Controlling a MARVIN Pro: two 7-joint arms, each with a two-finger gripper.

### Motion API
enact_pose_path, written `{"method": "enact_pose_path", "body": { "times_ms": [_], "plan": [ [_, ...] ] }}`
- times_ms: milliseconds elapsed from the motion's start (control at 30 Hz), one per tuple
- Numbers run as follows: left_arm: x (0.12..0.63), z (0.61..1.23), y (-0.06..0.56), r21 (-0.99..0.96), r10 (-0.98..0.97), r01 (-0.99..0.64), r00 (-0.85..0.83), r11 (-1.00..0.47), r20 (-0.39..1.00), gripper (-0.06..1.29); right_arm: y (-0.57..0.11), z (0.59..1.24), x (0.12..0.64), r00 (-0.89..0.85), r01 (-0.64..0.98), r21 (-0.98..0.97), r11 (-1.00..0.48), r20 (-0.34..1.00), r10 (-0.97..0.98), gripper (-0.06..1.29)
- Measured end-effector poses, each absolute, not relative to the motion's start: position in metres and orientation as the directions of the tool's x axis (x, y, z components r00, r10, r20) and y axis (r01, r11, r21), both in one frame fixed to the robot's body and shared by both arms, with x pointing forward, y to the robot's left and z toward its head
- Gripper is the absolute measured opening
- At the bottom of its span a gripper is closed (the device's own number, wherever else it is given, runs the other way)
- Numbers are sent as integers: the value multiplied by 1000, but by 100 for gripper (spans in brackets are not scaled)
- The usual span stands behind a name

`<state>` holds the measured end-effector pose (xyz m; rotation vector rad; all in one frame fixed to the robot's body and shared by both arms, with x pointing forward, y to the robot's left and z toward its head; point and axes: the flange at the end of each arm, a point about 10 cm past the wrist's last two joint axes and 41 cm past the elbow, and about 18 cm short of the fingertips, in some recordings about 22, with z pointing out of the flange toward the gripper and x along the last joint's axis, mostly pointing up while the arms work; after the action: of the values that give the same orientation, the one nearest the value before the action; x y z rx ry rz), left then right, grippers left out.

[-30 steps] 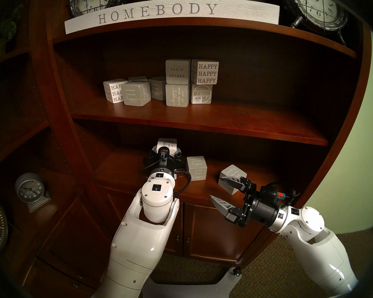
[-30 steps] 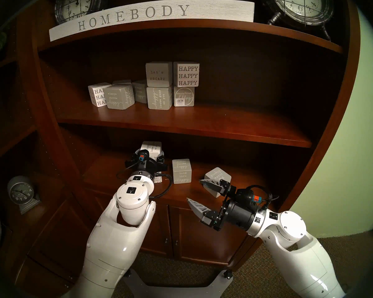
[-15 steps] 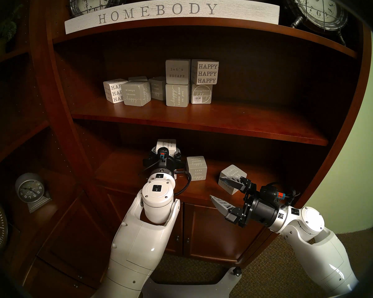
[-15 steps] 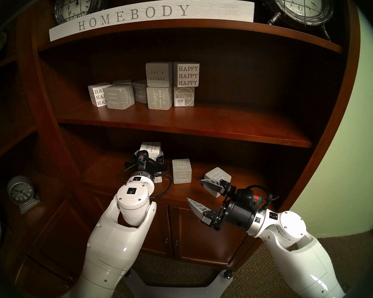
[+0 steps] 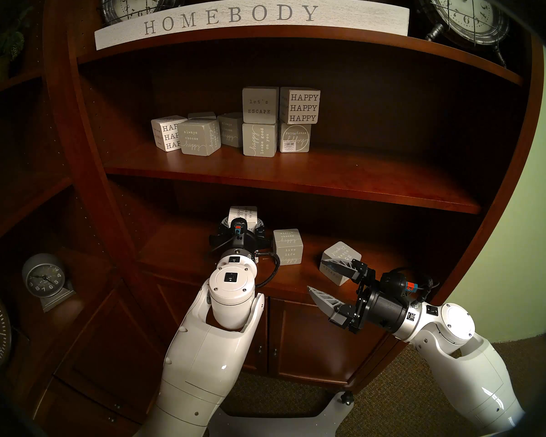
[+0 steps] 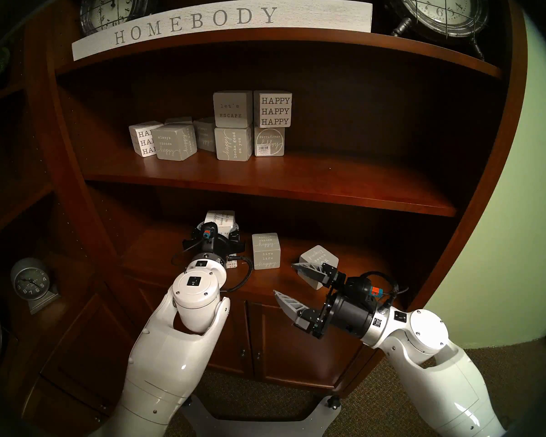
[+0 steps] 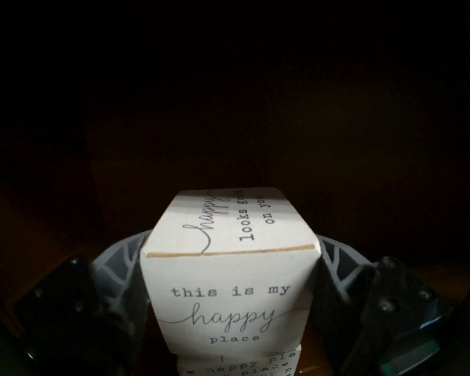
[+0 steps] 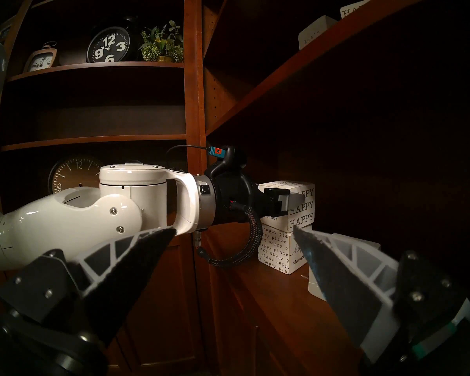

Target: Stack four cubes vertically into two groups

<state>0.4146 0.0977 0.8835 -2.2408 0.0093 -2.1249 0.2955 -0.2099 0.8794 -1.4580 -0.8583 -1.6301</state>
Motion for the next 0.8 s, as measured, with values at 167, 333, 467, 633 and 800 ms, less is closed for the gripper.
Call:
{"method": "enact_pose_path", "body": {
  "times_ms": [167,333,467,633,800],
  "plan": [
    [416,883,98,-35,-33,33,53,-999,998,87,-210,879,296,-47,880,-10,-475,993,-108,122],
    [417,883,101,-27,-25,36,53,-999,998,88,-210,879,296,-47,880,-10,-475,993,-108,122],
    [417,883,103,-22,-21,34,52,-999,998,90,-210,879,296,-47,880,-11,-475,993,-108,122],
    [417,883,104,-24,-23,25,49,-999,999,90,-210,879,296,-46,880,-11,-475,993,-108,122],
    [417,882,104,-31,-30,17,47,-999,998,91,-210,879,296,-46,880,-11,-475,993,-108,122]
  ]
}}
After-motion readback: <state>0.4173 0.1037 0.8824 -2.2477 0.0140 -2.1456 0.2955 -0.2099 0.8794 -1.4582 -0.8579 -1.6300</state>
